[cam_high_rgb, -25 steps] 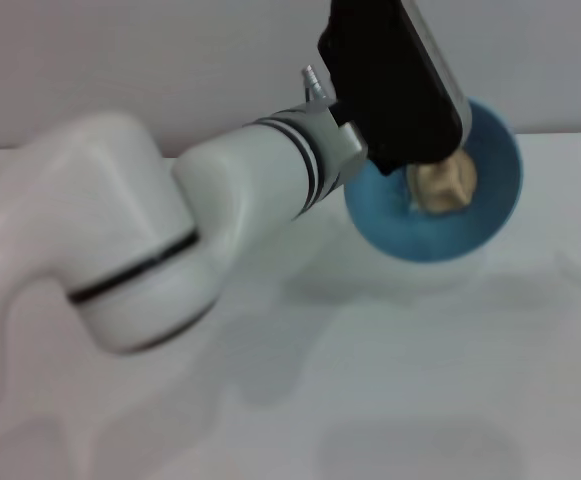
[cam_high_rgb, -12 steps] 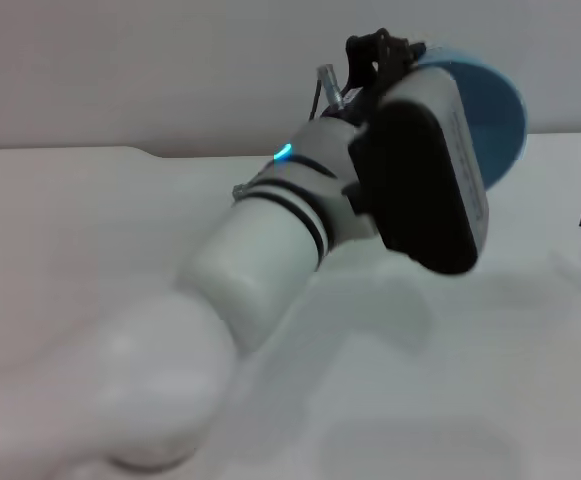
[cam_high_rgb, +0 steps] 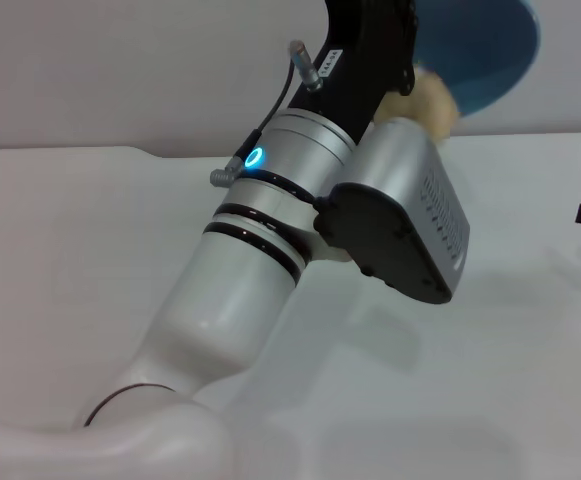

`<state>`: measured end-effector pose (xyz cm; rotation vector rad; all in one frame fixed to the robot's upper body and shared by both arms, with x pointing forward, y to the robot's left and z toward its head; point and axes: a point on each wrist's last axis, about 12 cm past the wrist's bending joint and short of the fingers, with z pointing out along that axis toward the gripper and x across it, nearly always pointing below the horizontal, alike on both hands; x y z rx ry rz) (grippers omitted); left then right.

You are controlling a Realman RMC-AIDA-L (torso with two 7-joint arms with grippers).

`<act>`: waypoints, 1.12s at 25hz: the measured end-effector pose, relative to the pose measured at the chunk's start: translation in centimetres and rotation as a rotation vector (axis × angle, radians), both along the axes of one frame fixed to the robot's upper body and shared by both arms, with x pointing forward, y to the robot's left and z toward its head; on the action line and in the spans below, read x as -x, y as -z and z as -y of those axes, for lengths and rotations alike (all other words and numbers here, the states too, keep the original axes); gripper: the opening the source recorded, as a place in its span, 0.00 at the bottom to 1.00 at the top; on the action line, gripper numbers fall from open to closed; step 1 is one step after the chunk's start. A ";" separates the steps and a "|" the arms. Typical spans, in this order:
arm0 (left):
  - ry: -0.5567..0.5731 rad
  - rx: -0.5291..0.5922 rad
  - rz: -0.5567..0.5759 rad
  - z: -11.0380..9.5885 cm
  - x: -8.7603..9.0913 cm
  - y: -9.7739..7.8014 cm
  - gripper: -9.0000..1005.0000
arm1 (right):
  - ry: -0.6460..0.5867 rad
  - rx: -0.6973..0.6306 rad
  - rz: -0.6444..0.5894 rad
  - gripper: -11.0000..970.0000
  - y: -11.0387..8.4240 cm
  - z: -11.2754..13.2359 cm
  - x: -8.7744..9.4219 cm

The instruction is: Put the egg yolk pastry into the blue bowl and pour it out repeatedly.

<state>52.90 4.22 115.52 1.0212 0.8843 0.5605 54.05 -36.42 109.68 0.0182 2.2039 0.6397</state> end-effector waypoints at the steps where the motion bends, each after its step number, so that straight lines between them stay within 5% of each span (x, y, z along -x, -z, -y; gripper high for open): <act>1: 0.000 -0.003 0.008 0.0 0.0 0.0 0.01 | -0.001 -0.002 0.002 0.52 0.0 -0.1 0.0; 11: 0.000 -0.016 -0.026 -0.3 -0.2 0.8 0.01 | -0.013 -0.009 0.015 0.52 -0.3 -0.5 -0.5; 21: -0.130 0.299 -0.500 -3.5 -6.6 -0.3 0.01 | -0.042 -0.021 0.012 0.52 -0.2 -1.5 -1.4; 28: -0.245 0.544 -0.715 -7.1 -9.7 -1.1 0.01 | -0.098 -0.003 0.004 0.52 -0.2 -2.7 -1.9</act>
